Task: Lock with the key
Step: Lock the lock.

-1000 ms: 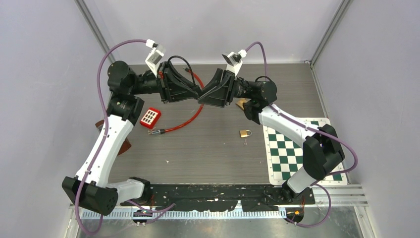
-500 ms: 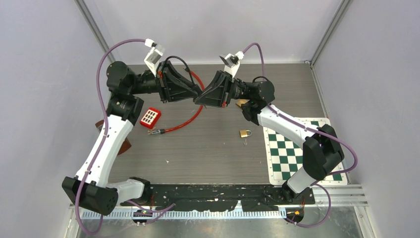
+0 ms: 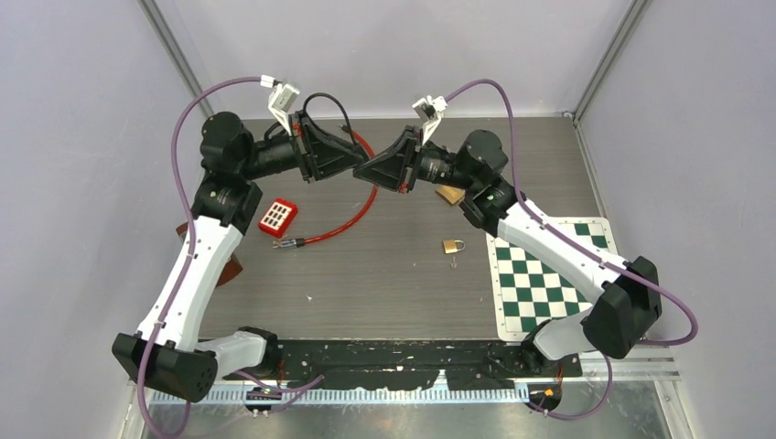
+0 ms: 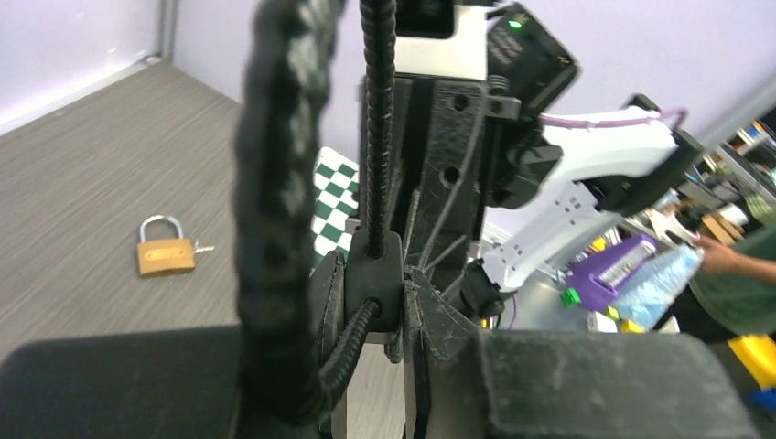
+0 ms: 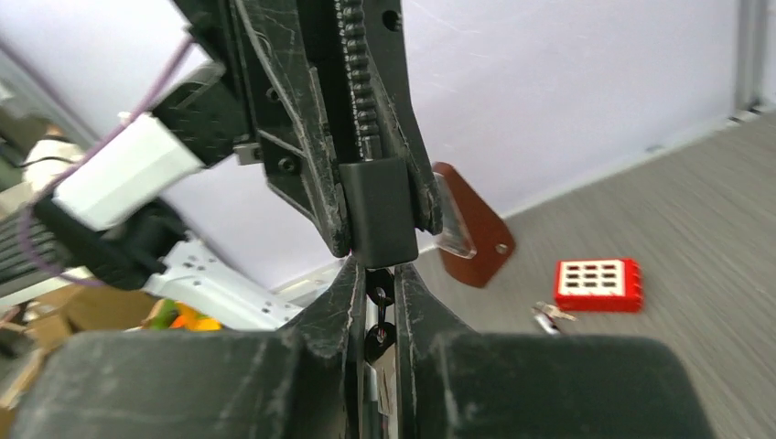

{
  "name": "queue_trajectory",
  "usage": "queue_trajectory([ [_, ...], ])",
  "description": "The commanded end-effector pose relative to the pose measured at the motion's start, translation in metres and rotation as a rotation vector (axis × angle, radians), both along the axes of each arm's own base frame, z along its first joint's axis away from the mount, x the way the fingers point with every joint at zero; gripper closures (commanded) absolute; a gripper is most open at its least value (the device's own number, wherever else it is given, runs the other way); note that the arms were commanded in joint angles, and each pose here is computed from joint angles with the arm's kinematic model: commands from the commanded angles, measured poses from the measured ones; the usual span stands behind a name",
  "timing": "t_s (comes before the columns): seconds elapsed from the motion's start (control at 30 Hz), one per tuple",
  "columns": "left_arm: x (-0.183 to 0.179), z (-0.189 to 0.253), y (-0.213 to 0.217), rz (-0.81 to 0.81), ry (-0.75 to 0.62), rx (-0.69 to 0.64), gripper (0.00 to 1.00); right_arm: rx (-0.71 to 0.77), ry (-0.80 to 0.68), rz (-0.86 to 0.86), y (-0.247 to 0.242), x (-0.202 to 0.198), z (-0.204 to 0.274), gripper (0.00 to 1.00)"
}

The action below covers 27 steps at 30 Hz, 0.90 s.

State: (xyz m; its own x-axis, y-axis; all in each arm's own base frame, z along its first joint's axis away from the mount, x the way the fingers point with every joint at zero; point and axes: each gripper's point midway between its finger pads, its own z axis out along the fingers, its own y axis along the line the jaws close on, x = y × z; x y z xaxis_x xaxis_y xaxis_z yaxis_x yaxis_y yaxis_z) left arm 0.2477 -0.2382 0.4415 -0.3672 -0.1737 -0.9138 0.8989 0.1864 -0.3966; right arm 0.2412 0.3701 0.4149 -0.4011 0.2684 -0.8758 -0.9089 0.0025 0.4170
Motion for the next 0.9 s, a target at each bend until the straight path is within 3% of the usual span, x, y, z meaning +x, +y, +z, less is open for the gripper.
queue_trajectory([
  [0.0,0.018,0.008,0.013,0.218,-0.003,0.005,1.00,-0.161,-0.002,-0.282,-0.009,0.042,-0.025,0.95],
  [0.1,0.029,0.002,0.020,0.302,0.033,0.020,1.00,-0.199,-0.036,-0.316,-0.004,0.045,-0.025,0.94],
  [0.17,0.029,0.000,0.021,0.309,0.041,0.025,1.00,-0.218,-0.039,-0.300,0.000,0.043,-0.027,0.78],
  [0.2,0.028,0.001,0.021,0.304,0.040,0.026,1.00,-0.226,-0.041,-0.297,0.000,0.043,-0.029,0.59],
  [0.23,0.025,0.002,0.021,0.293,0.031,0.028,1.00,-0.228,-0.048,-0.283,0.000,0.040,-0.029,0.49],
  [0.27,0.022,0.003,0.019,0.274,0.025,0.033,1.00,-0.227,-0.065,-0.277,-0.002,0.037,-0.027,0.32],
  [0.33,0.013,0.006,0.016,0.221,-0.005,0.048,1.00,-0.209,-0.104,-0.242,-0.006,0.026,-0.020,0.18],
  [0.4,0.004,0.007,0.014,0.167,-0.031,0.063,1.00,-0.187,-0.136,-0.211,-0.012,0.018,-0.013,0.12],
  [0.57,-0.018,0.004,0.012,0.062,-0.096,0.098,1.00,-0.156,-0.178,-0.117,-0.022,-0.001,-0.003,0.11],
  [0.7,-0.037,0.008,0.009,-0.039,-0.152,0.078,1.00,-0.116,-0.195,-0.002,-0.020,-0.021,-0.002,0.26],
  [0.87,-0.045,0.016,0.006,-0.090,-0.169,0.028,1.00,-0.038,-0.203,0.079,-0.017,-0.035,0.011,0.32],
])
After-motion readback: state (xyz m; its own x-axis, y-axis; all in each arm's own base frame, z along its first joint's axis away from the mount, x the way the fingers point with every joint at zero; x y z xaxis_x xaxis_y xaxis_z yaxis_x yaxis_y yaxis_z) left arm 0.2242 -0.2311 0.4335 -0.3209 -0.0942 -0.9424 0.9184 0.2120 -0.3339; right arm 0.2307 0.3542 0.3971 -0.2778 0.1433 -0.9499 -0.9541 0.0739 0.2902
